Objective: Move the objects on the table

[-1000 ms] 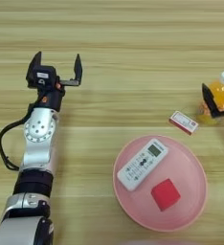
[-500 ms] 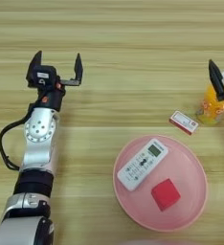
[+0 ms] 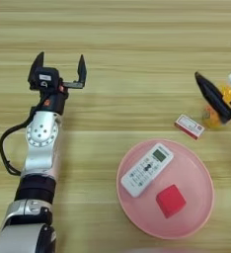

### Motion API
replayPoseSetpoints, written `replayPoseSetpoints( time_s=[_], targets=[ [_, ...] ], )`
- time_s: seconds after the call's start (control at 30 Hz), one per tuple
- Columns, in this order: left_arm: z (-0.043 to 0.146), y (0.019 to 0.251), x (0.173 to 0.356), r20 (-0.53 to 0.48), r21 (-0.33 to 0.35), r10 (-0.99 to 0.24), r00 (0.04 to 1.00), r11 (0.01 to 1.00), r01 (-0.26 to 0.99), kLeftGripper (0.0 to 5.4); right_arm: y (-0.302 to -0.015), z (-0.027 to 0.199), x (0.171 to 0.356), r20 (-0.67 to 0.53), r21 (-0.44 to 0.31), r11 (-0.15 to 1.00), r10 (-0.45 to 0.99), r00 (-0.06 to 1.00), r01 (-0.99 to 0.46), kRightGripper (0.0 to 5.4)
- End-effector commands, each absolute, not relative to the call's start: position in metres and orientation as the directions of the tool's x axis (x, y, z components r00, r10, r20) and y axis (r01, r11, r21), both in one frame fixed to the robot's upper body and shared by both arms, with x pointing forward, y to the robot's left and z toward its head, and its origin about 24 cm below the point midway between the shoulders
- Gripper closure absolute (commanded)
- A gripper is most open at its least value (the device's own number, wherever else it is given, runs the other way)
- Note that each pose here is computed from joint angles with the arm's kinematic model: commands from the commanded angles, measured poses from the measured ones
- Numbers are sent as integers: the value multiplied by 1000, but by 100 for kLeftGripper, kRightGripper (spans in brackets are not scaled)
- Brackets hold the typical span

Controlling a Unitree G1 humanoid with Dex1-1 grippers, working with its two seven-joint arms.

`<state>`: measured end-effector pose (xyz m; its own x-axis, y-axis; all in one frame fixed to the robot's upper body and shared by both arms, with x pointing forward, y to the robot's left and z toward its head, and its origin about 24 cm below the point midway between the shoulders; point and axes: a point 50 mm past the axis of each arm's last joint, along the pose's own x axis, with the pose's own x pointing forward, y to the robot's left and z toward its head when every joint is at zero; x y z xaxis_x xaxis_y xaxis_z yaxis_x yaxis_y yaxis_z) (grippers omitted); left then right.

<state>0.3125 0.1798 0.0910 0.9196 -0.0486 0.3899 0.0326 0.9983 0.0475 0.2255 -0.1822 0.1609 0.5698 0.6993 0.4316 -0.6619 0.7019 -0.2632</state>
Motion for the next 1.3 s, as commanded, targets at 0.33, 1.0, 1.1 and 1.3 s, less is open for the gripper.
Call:
replayPoseSetpoints(
  time_s=[0.33,1.0,1.1,1.3],
  targets=[
    [94,174,315,399,52,-61,915,998,44,0,-183,124,216,-15,-157,217,975,222,-963,2],
    [94,172,315,397,51,-64,916,998,48,0,-170,99,213,-363,-96,-167,924,-121,-981,2],
    [94,173,314,396,50,-64,916,998,48,0,-165,96,214,-391,-107,-197,910,-141,-975,2],
    [93,172,314,394,50,-64,917,998,49,0,-159,88,213,-451,-118,-256,875,-178,-959,2]
  ],
)
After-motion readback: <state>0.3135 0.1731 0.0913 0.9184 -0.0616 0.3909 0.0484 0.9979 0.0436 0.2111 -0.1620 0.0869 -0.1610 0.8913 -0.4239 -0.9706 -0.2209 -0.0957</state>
